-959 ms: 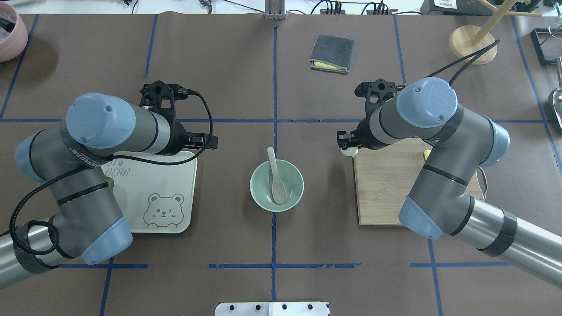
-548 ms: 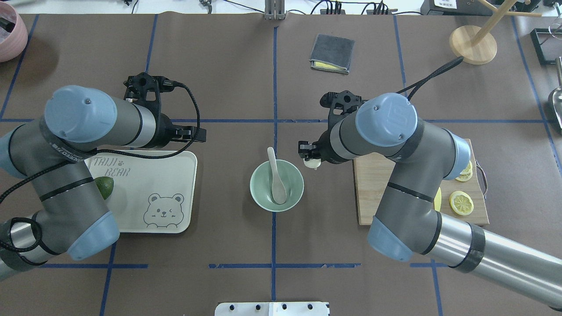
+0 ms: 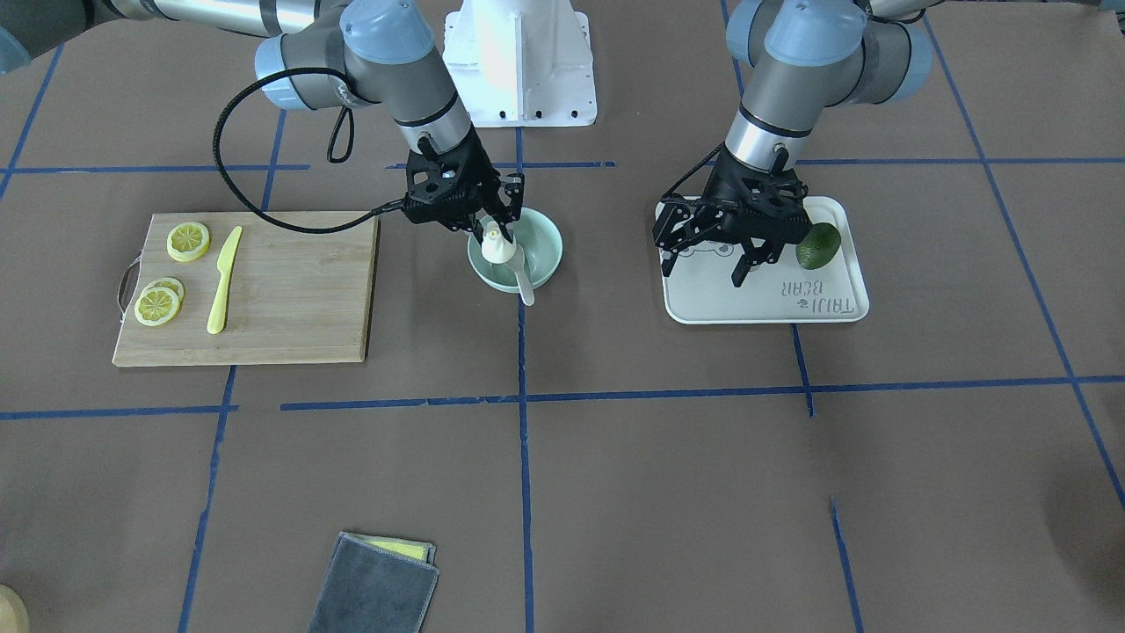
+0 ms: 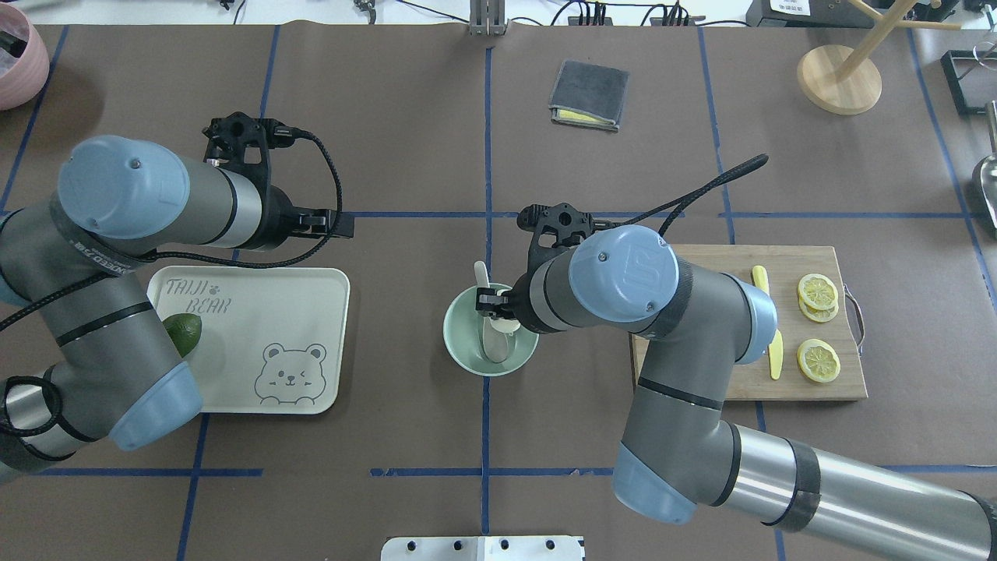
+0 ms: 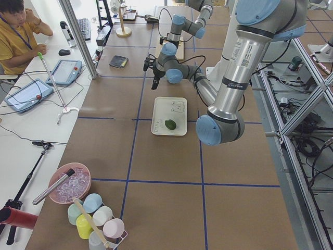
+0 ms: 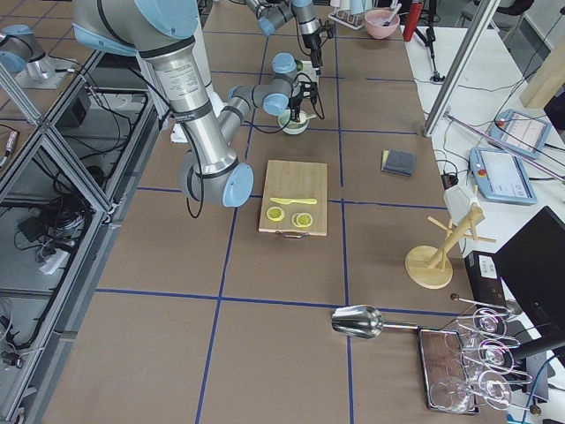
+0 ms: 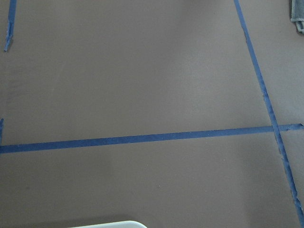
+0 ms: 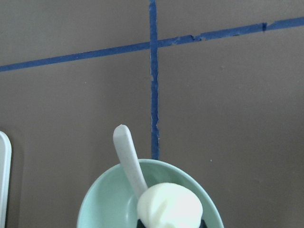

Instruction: Put spoon and bun in bowl

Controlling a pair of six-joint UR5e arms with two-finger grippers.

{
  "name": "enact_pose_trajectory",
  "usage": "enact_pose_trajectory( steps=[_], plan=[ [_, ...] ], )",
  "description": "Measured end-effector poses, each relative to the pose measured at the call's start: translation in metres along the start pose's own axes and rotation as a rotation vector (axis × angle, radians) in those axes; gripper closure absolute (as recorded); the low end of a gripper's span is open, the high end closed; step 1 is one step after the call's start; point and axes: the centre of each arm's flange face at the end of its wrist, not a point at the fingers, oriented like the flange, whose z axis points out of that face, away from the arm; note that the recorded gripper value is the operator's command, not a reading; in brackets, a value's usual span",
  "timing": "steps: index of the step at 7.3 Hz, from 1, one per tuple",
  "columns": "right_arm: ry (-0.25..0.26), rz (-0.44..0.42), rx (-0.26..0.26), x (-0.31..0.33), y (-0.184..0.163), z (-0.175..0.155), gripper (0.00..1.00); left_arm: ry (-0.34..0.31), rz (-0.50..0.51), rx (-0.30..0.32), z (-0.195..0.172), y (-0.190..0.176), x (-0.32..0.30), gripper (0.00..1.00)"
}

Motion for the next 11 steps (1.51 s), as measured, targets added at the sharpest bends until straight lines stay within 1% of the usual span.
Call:
enact_pose_trajectory(
  steps=[1,2,3,6,7,8,9,10,11],
  plan=[
    [-0.002,-0.002,0.002,-0.005,0.006,0.002,0.33,-0.001,0.000,0.000,0.000,0.000,0.000,0.00],
    [-0.002,-0.004,0.004,-0.007,0.011,0.004,0.11,-0.001,-0.001,0.000,0.000,0.000,-0.001,0.00],
    [-0.001,-0.005,0.006,-0.008,0.013,0.006,0.01,-0.002,-0.002,0.000,0.001,0.000,-0.001,0.00],
    [0.003,-0.006,0.008,-0.006,0.012,0.006,0.00,-0.014,0.002,-0.008,0.003,0.003,-0.009,0.00],
    [0.005,-0.001,0.013,-0.001,0.004,0.001,0.00,-0.021,0.028,-0.009,0.003,0.001,-0.016,0.00],
    [0.010,0.011,0.014,0.017,-0.012,-0.009,0.00,-0.037,0.073,-0.001,-0.001,-0.005,-0.030,0.00],
    [0.026,0.014,0.003,0.056,-0.034,-0.026,0.00,-0.062,0.122,0.010,-0.007,-0.013,-0.053,0.00],
    [0.052,-0.010,-0.013,0.108,-0.060,-0.049,0.00,-0.090,0.168,0.018,-0.017,-0.020,-0.081,0.00],
    [0.081,-0.048,-0.029,0.161,-0.082,-0.072,0.00,-0.107,0.209,0.010,-0.030,-0.030,-0.111,0.00]
  ],
)
